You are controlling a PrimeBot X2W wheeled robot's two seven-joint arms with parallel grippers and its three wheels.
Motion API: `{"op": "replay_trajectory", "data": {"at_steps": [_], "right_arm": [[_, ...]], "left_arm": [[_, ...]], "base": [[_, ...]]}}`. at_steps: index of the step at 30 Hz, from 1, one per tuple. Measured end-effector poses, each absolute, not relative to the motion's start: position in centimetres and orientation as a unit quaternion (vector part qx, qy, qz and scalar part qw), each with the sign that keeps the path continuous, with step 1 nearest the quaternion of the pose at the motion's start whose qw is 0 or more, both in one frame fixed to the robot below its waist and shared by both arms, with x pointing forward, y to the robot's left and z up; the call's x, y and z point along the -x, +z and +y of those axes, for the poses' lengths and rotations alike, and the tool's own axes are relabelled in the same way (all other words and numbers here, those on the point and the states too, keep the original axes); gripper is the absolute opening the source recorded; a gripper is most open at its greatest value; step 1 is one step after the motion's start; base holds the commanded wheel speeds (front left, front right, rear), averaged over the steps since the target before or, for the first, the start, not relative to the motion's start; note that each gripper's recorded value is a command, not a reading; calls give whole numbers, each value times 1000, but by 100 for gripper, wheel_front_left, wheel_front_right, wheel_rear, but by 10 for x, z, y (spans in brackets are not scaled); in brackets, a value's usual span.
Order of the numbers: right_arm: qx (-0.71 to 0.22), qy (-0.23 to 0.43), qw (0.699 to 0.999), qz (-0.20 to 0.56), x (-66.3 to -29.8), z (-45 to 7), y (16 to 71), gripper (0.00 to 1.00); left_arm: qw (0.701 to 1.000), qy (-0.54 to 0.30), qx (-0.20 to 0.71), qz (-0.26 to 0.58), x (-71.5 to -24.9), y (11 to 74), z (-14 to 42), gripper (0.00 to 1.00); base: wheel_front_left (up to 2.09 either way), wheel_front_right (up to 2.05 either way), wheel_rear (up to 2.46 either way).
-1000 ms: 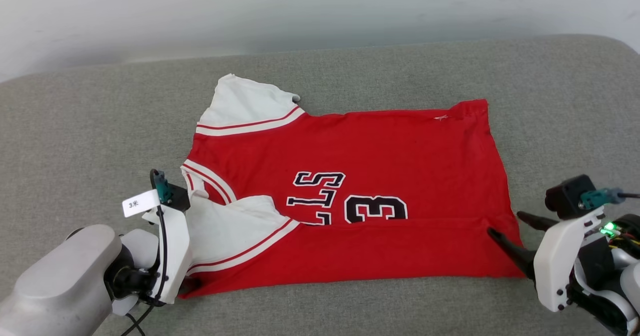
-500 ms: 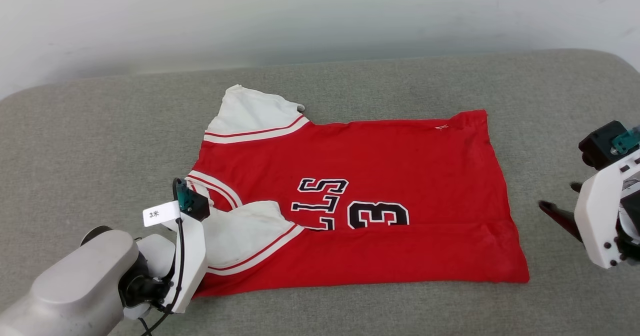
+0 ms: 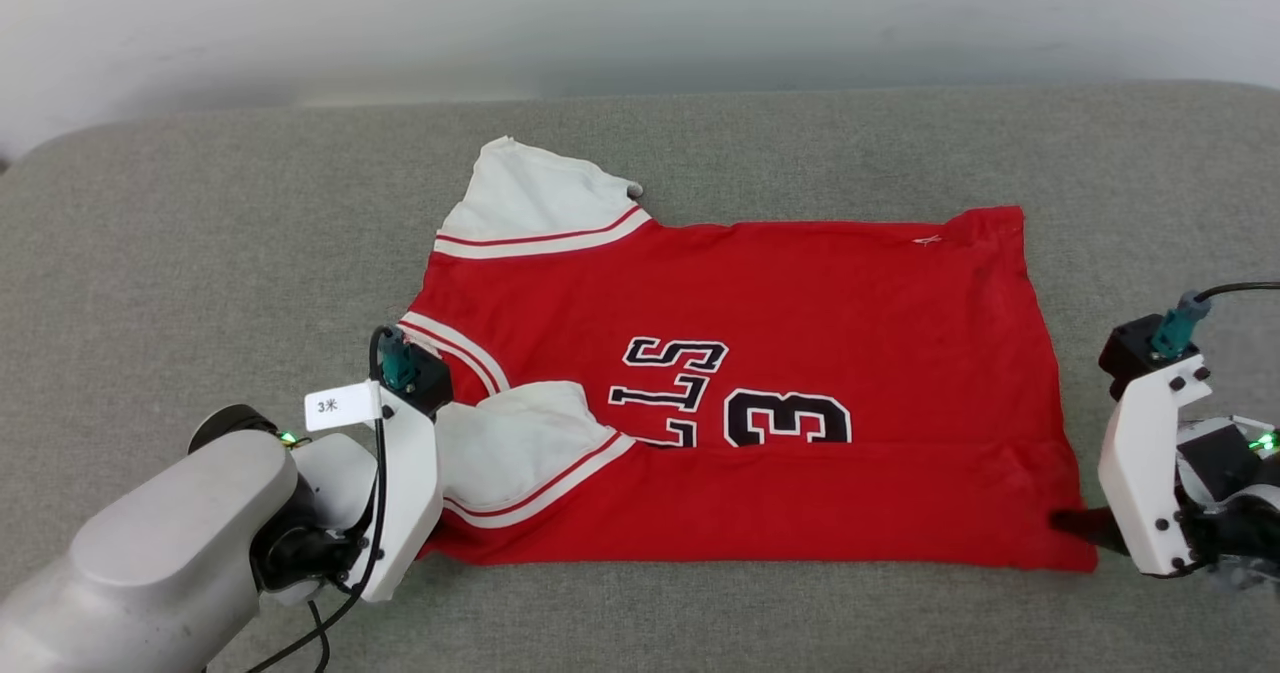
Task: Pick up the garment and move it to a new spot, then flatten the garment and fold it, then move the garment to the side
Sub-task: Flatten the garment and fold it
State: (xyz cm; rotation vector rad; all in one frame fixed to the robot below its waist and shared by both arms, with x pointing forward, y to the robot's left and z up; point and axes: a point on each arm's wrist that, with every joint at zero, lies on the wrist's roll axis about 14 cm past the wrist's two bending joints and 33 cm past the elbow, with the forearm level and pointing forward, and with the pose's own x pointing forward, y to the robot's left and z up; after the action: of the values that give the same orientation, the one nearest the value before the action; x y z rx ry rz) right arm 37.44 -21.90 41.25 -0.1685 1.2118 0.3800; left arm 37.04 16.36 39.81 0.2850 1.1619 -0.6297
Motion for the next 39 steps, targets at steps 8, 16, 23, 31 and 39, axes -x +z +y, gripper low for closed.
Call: {"op": "replay_trajectory", "data": {"at_steps": [8,16,23,31,39], "right_arm": [[52,179,783,594,-366,-201,368,100],[48,181,794,578,-364,-200,366,0],[55,191,828,524,-371,-202,397,0],[76,198,840,500,-352,-215,418,0],[71,195,818,536,-322,-225,398,0]], "left_arm": [[777,-292,-128,543,-372,391,167,0],[779,-294,-117,541,-370,390,165,0],[793,-296,-110,522,-357,402,168,0],[790,-308,-104,519,-320,407,170,0],[776,-308,-83,544,-290,391,168,0]], "base": [[0,0,0],[0,0,0],[0,0,0],[0,0,0],[0,0,0]]}}
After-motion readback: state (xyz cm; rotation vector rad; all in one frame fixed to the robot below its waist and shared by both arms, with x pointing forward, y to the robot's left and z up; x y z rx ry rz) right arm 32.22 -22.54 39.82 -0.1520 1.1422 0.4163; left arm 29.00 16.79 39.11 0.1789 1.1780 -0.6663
